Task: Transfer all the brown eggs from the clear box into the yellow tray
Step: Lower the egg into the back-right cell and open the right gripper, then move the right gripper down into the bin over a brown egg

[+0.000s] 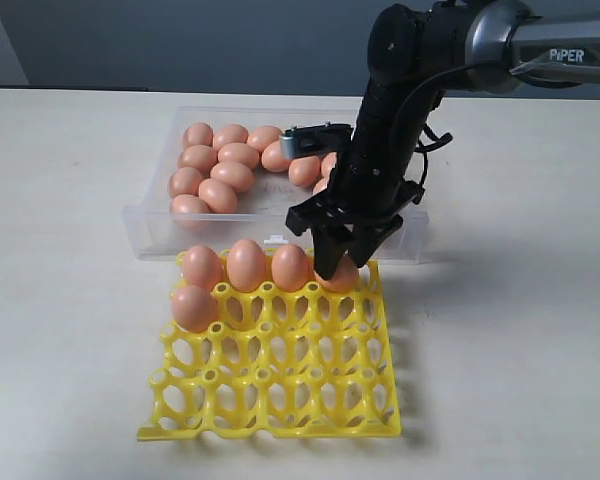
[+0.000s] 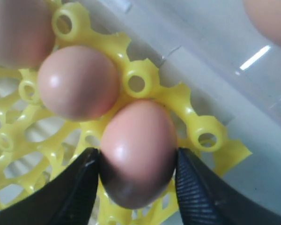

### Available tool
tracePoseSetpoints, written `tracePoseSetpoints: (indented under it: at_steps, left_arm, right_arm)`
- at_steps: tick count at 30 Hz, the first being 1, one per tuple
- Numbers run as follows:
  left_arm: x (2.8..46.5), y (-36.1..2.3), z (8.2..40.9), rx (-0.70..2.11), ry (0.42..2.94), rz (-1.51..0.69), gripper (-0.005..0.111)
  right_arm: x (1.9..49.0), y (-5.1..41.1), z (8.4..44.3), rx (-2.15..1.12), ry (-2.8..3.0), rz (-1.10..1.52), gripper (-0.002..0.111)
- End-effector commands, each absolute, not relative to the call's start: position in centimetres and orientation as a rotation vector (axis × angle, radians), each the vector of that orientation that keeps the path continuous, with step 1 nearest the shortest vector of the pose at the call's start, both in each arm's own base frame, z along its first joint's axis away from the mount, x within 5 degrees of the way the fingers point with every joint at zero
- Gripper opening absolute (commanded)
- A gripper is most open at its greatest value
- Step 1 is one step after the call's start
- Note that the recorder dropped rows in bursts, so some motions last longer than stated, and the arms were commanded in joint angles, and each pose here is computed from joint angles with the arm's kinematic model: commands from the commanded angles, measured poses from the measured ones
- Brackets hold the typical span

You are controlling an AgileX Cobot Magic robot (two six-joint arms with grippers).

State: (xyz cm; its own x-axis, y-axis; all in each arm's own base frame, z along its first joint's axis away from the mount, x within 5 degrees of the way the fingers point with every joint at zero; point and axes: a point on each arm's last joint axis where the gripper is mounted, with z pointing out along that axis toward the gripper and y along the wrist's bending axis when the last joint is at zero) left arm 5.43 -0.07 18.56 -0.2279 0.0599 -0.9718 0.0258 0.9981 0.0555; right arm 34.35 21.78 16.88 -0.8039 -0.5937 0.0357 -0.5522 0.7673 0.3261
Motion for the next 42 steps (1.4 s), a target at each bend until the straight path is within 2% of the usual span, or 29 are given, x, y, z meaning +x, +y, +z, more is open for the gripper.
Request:
tracePoseSetpoints:
  at_steps: [1, 3, 4, 6, 7, 13, 18, 21, 27, 31, 37, 42]
  left_arm:
    - [5.4, 0.0, 18.5, 0.058, 1.79, 0.034, 0.0]
    - [5.4, 0.0, 18.5, 0.058, 1.79, 0.034, 0.0]
    - [5.4, 0.0, 18.5, 0.058, 1.79, 0.034, 0.0]
    - [5.4, 0.0, 18.5, 0.058, 1.79, 0.034, 0.0]
    - [5.4, 0.0, 18.5, 0.058, 1.79, 0.034, 0.0]
    - [5.4, 0.0, 18.5, 0.058, 1.79, 0.034, 0.0]
    - [5.4, 0.0, 18.5, 0.058, 1.79, 0.034, 0.0]
    - [5.4, 0.0, 18.5, 0.058, 1.79, 0.034, 0.0]
    - [5.4, 0.0, 18.5, 0.058, 1.79, 0.034, 0.0]
    - [5.4, 0.0, 18.5, 0.058, 1.79, 0.034, 0.0]
    - [5.4, 0.0, 18.5, 0.058, 1.79, 0.034, 0.0]
    - [5.4, 0.0, 18.5, 0.058, 1.79, 0.034, 0.0]
  right_arm:
    - [34.4, 21.9, 17.3, 0.98, -2.81, -0.511, 0.006]
    - [34.3, 22.2, 17.4, 1.01, -2.794, -0.562, 0.029]
    - [34.3, 22.2, 17.4, 1.01, -2.794, -0.562, 0.047]
    - [34.4, 22.1, 17.3, 1.016, -2.796, -0.544, 0.061]
    - [34.4, 22.1, 17.3, 1.016, -2.796, -0.543, 0.063]
    - [34.5, 21.7, 18.4, 1.05, -2.828, -0.494, 0.062]
    - [35.3, 21.3, 22.2, 1.094, -2.96, -0.4, 0.062]
    - [35.8, 21.5, 24.7, 1.121, -3.035, -0.425, 0.062]
    - [38.6, 22.6, 26.6, 1.017, -3.387, -0.546, 0.062]
    - [40.0, 23.0, 25.6, 0.926, -3.487, -0.574, 0.062]
    - [41.4, 23.0, 21.3, 0.977, -3.449, -0.369, 0.062]
    - [41.9, 23.1, 19.2, 0.917, -3.449, -0.343, 0.062]
